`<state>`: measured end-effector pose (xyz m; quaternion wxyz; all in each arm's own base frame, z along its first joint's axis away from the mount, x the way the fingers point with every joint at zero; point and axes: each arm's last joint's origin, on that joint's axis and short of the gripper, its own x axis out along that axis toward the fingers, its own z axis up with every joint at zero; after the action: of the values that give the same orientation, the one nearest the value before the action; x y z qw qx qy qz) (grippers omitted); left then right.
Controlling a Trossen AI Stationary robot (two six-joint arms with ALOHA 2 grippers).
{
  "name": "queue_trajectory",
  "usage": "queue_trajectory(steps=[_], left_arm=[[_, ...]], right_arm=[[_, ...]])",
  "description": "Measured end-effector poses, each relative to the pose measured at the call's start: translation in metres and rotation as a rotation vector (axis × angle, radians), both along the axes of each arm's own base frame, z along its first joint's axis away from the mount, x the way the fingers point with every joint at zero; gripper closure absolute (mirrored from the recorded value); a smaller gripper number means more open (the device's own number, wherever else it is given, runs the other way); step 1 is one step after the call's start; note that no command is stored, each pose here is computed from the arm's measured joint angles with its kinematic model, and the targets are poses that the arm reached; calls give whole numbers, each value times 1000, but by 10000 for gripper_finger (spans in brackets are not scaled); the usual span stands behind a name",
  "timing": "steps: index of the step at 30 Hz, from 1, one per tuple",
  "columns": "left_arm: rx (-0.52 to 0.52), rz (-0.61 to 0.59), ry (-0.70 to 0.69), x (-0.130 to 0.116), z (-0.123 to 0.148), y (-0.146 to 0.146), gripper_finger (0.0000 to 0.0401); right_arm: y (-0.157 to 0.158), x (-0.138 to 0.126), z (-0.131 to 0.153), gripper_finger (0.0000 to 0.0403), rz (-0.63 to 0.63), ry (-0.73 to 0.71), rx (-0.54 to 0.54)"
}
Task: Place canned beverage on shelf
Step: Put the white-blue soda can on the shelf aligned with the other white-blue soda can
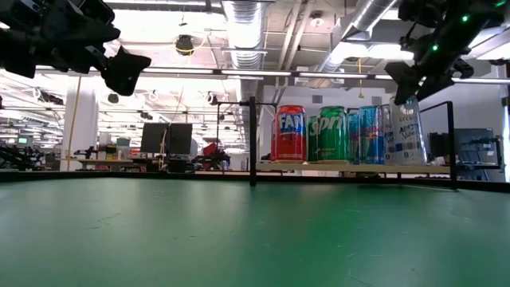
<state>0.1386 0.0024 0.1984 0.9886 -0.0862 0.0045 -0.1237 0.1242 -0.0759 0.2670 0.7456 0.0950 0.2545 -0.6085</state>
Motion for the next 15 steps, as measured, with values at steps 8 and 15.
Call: queue_trajectory(steps=[8, 15], left_arm=[[-4, -1, 18, 0, -1, 0, 138], [-4, 6, 15, 0, -1, 0, 138]], right_arm=[[0, 0, -7, 142, 7, 19, -5], [0, 0, -8, 138, 7, 26, -2]])
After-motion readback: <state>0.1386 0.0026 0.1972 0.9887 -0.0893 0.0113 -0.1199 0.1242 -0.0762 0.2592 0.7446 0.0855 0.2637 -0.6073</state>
